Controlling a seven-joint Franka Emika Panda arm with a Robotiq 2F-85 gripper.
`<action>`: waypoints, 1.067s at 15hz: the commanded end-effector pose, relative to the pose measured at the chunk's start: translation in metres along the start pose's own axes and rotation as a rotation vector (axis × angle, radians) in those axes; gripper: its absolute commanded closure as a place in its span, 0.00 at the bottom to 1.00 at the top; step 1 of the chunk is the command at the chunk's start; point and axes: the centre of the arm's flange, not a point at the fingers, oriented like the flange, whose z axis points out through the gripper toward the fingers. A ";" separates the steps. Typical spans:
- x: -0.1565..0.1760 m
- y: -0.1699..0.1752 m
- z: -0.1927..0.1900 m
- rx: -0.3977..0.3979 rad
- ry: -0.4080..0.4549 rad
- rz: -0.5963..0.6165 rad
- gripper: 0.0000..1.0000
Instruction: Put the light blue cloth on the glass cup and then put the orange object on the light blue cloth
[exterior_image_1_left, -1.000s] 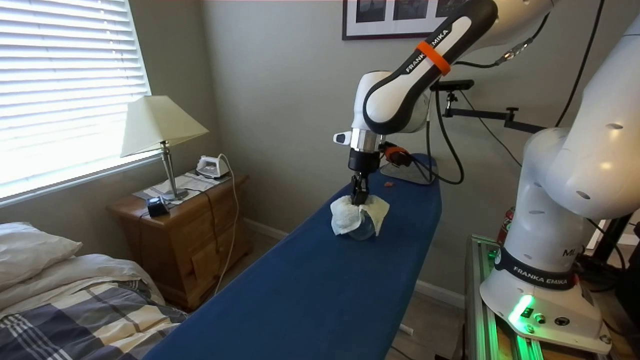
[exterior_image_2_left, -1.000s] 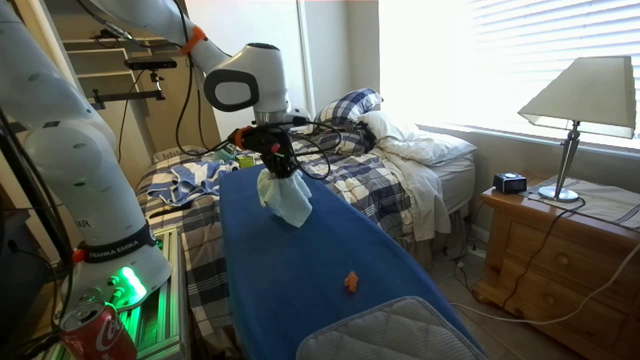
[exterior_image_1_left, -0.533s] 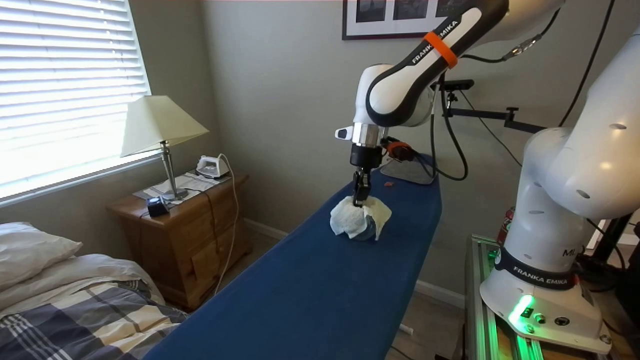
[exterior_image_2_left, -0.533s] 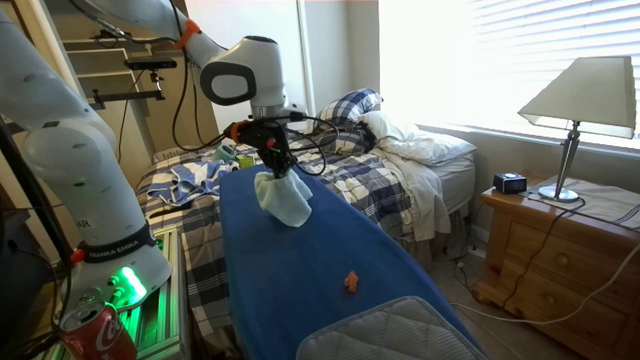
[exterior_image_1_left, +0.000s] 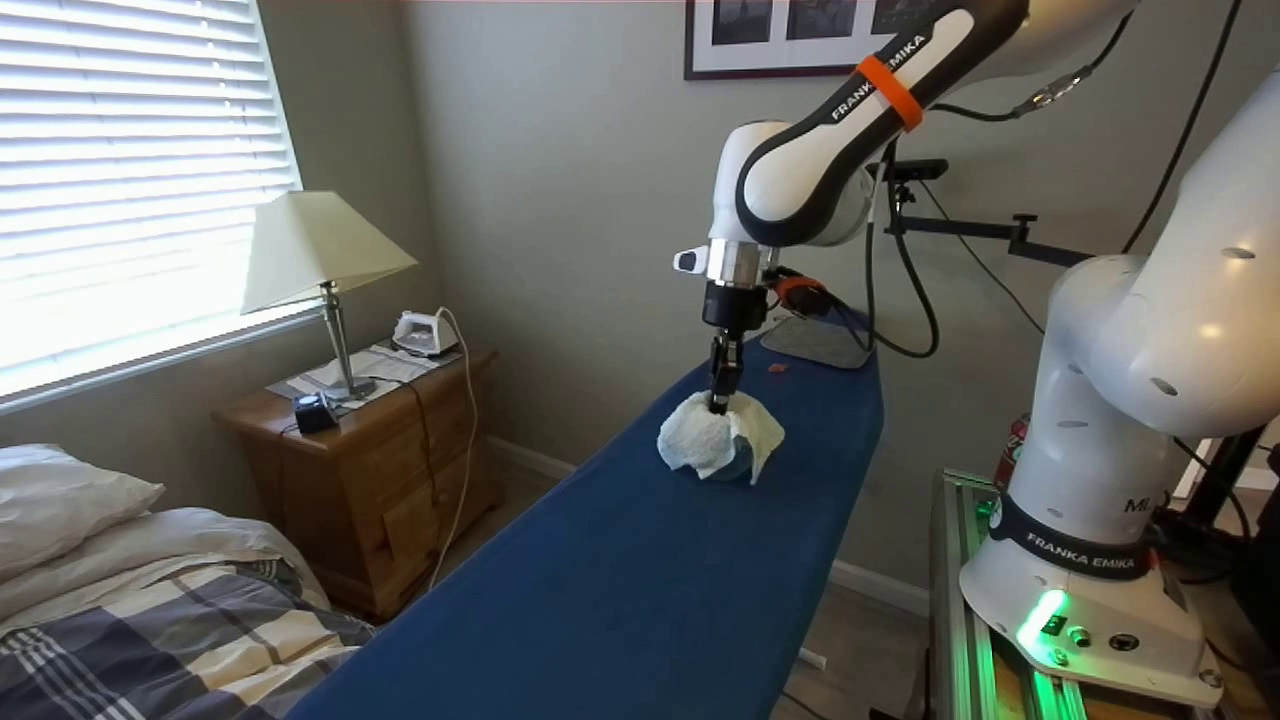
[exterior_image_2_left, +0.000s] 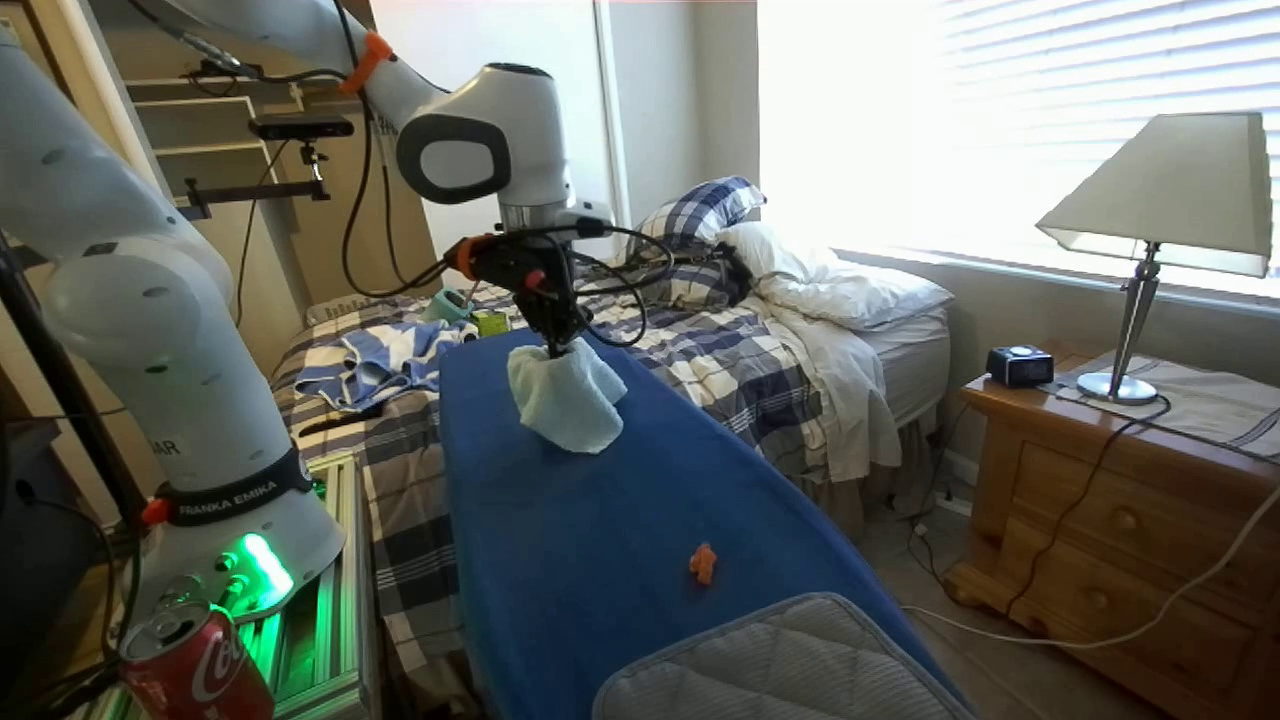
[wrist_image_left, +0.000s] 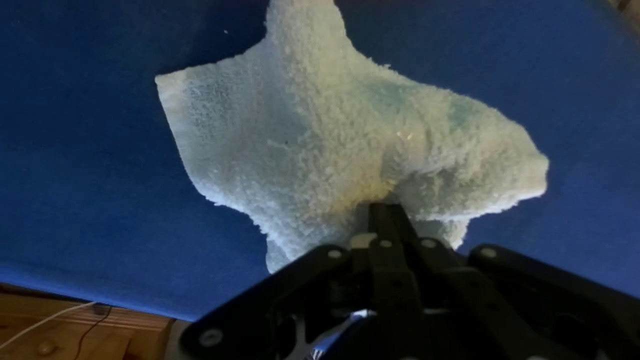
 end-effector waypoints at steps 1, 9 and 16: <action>0.000 0.001 -0.006 0.016 -0.043 0.023 0.97; -0.004 0.015 0.025 0.041 -0.099 0.057 0.98; 0.000 0.020 0.032 0.042 -0.065 0.084 0.98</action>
